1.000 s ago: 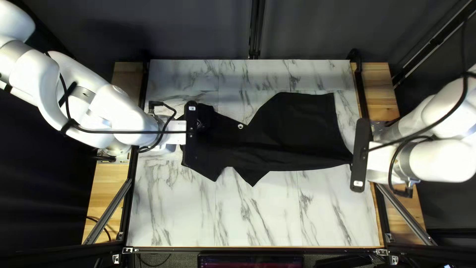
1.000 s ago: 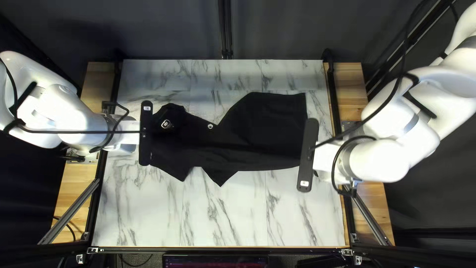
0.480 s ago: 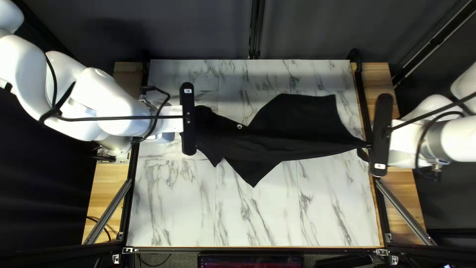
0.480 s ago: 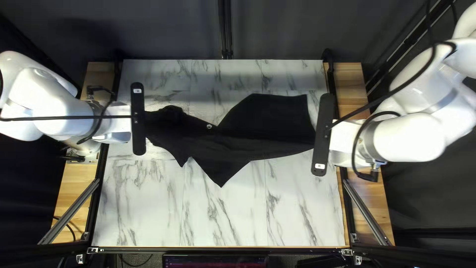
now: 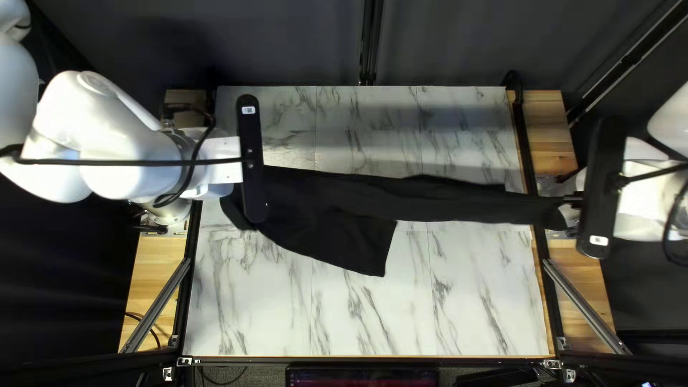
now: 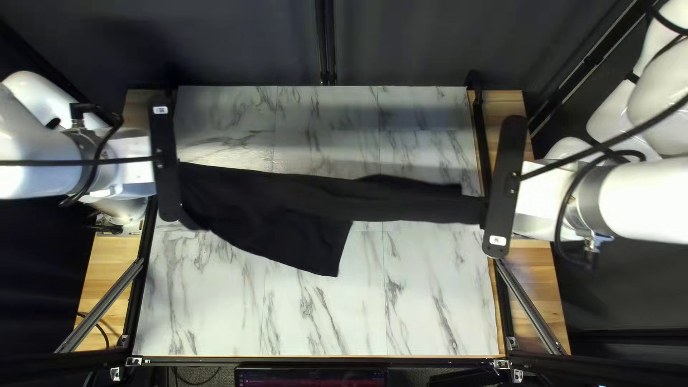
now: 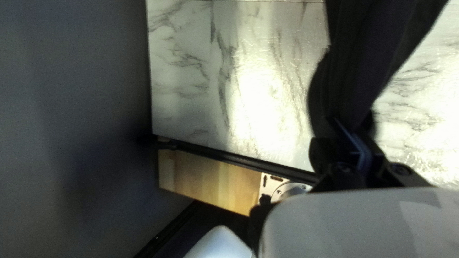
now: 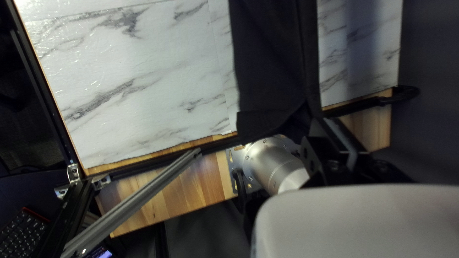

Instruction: Fold t-shirt

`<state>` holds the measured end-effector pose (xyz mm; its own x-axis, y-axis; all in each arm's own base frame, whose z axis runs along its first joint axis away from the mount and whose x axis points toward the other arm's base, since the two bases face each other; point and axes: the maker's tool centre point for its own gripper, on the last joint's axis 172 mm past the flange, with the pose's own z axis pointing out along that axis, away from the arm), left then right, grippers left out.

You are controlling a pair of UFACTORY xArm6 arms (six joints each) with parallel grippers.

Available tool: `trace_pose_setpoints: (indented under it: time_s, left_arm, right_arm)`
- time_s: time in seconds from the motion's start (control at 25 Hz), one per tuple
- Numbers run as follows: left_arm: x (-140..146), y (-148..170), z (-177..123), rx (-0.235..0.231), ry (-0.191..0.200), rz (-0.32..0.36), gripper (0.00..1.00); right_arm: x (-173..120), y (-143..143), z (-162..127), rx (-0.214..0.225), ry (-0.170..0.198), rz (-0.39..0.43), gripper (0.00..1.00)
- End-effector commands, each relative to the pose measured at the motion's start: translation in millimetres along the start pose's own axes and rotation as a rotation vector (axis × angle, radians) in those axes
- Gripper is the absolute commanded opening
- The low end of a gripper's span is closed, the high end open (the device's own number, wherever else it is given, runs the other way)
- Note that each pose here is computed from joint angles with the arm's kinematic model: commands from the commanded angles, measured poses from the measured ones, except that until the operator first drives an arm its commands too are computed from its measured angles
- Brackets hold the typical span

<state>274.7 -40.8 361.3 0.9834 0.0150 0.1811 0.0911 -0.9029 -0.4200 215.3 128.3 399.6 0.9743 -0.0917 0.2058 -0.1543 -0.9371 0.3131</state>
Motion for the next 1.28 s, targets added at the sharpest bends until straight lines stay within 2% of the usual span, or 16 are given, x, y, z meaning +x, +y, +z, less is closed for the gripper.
trace_pose_setpoints:
  time_s: [0.04, 0.32, 0.52, 0.76, 0.84, 0.88, 1.28]
  left_arm:
    - [1, 3, -12, 0.024, 0.003, 0.001, 0.00]
    - [3, 2, -50, 0.070, 0.012, 0.014, 0.00]
    - [6, 1, -57, 0.085, 0.011, 0.018, 0.00]
    - [15, -1, -57, 0.026, 0.041, 0.001, 0.00]
    - [17, -4, -56, -0.020, 0.054, -0.017, 0.00]
    - [16, -6, -51, -0.039, 0.050, -0.027, 0.00]
    - [16, -6, -51, -0.039, 0.050, -0.027, 0.00]
  right_arm:
    - [5, -7, -16, -0.031, 0.006, -0.009, 0.00]
    - [14, -10, -43, -0.069, 0.014, -0.023, 0.00]
    - [17, -10, -48, -0.079, 0.018, -0.027, 0.00]
    - [23, -10, -49, -0.043, 0.056, -0.029, 0.00]
    - [23, -5, -49, -0.022, 0.066, -0.020, 0.00]
    - [19, -2, -43, -0.016, 0.059, -0.009, 0.00]
    - [19, -2, -43, -0.016, 0.059, -0.009, 0.00]
